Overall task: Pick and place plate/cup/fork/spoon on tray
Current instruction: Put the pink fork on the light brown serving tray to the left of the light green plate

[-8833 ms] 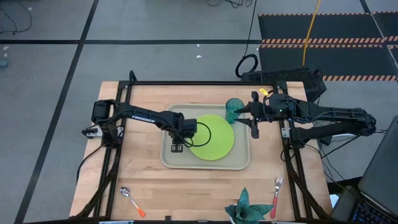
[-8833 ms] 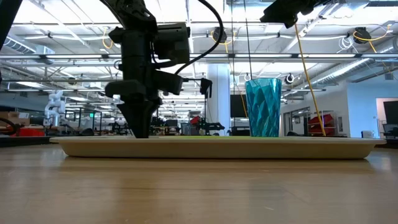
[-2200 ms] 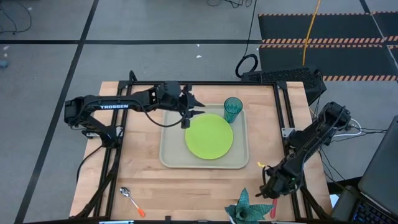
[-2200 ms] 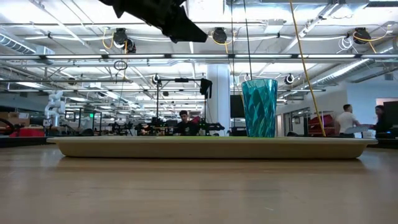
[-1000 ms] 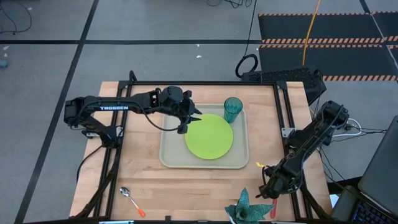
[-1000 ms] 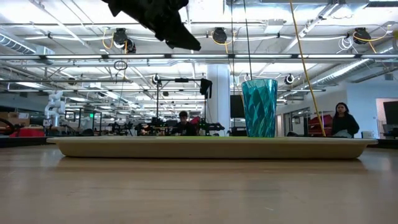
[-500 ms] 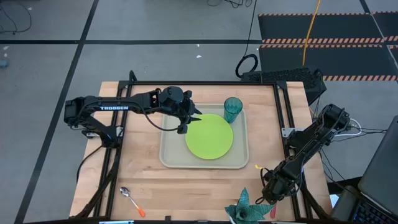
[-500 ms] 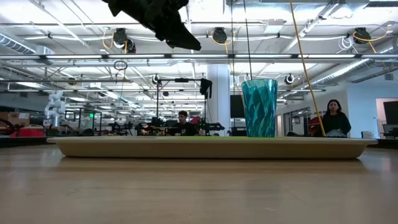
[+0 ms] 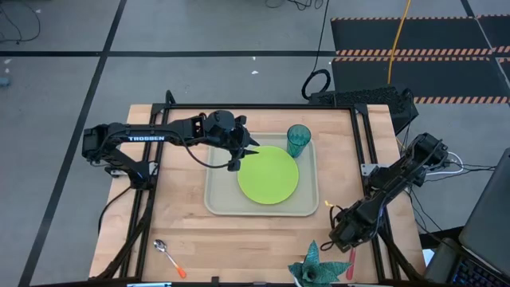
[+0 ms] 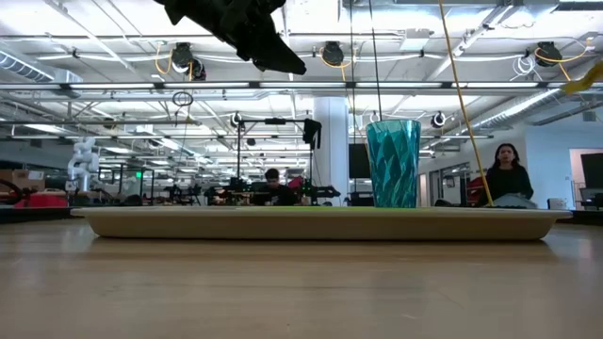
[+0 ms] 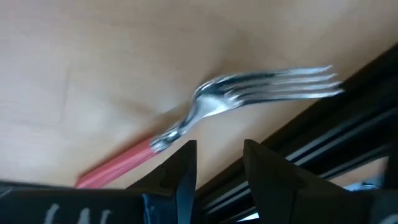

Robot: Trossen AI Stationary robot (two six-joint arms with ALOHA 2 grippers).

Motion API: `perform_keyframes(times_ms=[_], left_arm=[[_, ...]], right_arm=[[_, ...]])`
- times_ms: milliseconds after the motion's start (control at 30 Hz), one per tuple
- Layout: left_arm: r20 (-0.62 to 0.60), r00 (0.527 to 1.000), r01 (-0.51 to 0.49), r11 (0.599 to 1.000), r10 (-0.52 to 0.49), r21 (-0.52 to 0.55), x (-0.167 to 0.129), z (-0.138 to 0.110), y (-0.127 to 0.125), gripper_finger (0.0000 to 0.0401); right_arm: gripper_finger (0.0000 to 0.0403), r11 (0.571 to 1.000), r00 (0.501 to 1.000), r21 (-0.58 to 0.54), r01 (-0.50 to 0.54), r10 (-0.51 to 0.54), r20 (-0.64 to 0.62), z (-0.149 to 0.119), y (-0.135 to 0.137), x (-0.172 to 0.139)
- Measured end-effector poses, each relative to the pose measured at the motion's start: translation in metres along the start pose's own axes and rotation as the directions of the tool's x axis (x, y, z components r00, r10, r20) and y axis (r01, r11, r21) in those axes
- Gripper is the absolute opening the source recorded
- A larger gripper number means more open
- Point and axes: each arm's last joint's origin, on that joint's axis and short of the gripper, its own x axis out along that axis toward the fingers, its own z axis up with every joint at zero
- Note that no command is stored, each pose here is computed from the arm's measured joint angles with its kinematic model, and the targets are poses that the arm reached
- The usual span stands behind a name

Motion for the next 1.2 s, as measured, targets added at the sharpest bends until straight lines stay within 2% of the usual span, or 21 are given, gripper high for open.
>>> perform_keyframes(times_ms=[233, 433, 667, 833, 1033, 1200], left_arm=[[0.008, 1.000, -0.003, 1.000, 0.003, 0.002, 0.000, 0.001, 0.000, 0.0124], [0.008, 1.000, -0.003, 1.000, 0.003, 0.001, 0.000, 0.001, 0.000, 0.0124], [0.008, 1.000, -0.003, 1.000, 0.003, 0.001, 0.000, 0.001, 0.000, 0.0124], [0.008, 1.000, -0.003, 1.000, 0.003, 0.001, 0.000, 0.001, 0.000, 0.0124], [0.007, 1.000, -0.003, 1.000, 0.003, 0.001, 0.000, 0.001, 0.000, 0.0124], [0.007, 1.000, -0.003, 1.000, 0.003, 0.000, 0.000, 0.001, 0.000, 0.0124]], right_arm=[[0.0123, 0.997, 0.999, -0.057, 0.042, -0.041, 0.018, 0.008, -0.005, -0.004], [0.0123, 0.990, 0.992, -0.103, 0.100, -0.090, 0.093, 0.017, -0.011, -0.009], [0.0123, 0.987, 0.989, -0.109, 0.119, -0.108, 0.104, 0.022, -0.014, -0.013], [0.0123, 0.987, 0.978, -0.093, 0.128, -0.110, 0.175, 0.027, -0.014, -0.015], [0.0123, 0.985, 0.973, -0.086, 0.149, -0.131, 0.188, 0.028, -0.017, -0.017], [0.0123, 0.992, 0.955, -0.071, 0.102, -0.077, 0.285, 0.026, -0.022, -0.026]])
